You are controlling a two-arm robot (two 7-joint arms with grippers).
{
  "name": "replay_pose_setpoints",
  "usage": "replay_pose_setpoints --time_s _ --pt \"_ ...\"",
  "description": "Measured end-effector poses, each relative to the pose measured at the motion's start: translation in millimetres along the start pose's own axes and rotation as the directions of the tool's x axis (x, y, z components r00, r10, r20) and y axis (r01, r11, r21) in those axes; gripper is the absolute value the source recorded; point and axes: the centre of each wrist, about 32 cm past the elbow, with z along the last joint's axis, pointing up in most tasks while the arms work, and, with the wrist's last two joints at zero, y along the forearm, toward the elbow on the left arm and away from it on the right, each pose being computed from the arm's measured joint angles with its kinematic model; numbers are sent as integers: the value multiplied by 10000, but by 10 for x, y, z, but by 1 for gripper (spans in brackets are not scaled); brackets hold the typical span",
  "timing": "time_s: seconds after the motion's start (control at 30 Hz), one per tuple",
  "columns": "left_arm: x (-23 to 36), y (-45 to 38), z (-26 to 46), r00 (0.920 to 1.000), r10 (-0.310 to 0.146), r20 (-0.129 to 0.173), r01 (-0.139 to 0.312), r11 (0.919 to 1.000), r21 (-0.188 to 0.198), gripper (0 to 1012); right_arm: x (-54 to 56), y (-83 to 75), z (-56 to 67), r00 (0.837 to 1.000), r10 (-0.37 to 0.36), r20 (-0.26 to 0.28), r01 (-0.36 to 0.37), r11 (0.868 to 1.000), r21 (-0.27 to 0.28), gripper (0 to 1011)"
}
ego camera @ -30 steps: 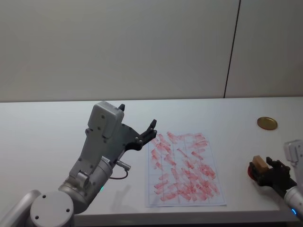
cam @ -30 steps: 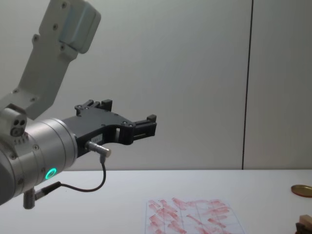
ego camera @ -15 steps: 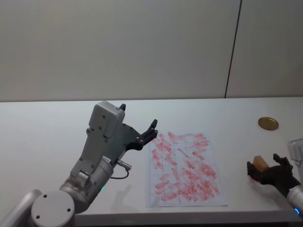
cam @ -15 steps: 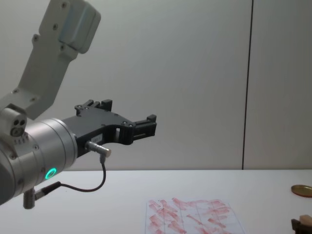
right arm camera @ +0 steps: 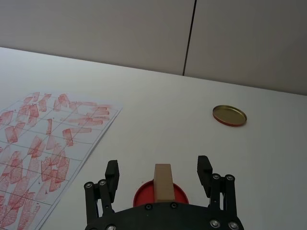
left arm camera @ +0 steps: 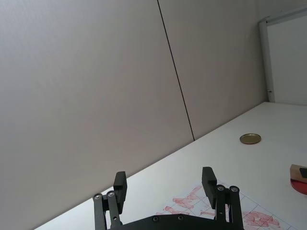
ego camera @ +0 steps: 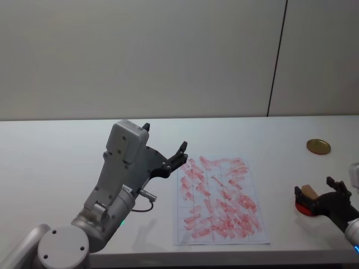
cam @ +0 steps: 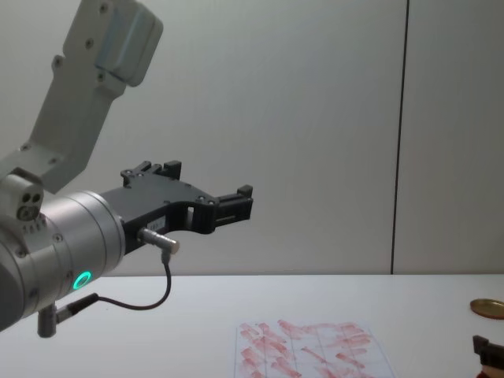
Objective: Use the one hand to pick up the stamp and affix it onto the A4 paper.
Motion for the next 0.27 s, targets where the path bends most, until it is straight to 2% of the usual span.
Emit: replay_pose_setpoints --time_s 0.27 --pt "0 0 0 10000 -1 0 1 10000 0 993 -5 -34 29 10000 36 -14 -36 9999 98 1001"
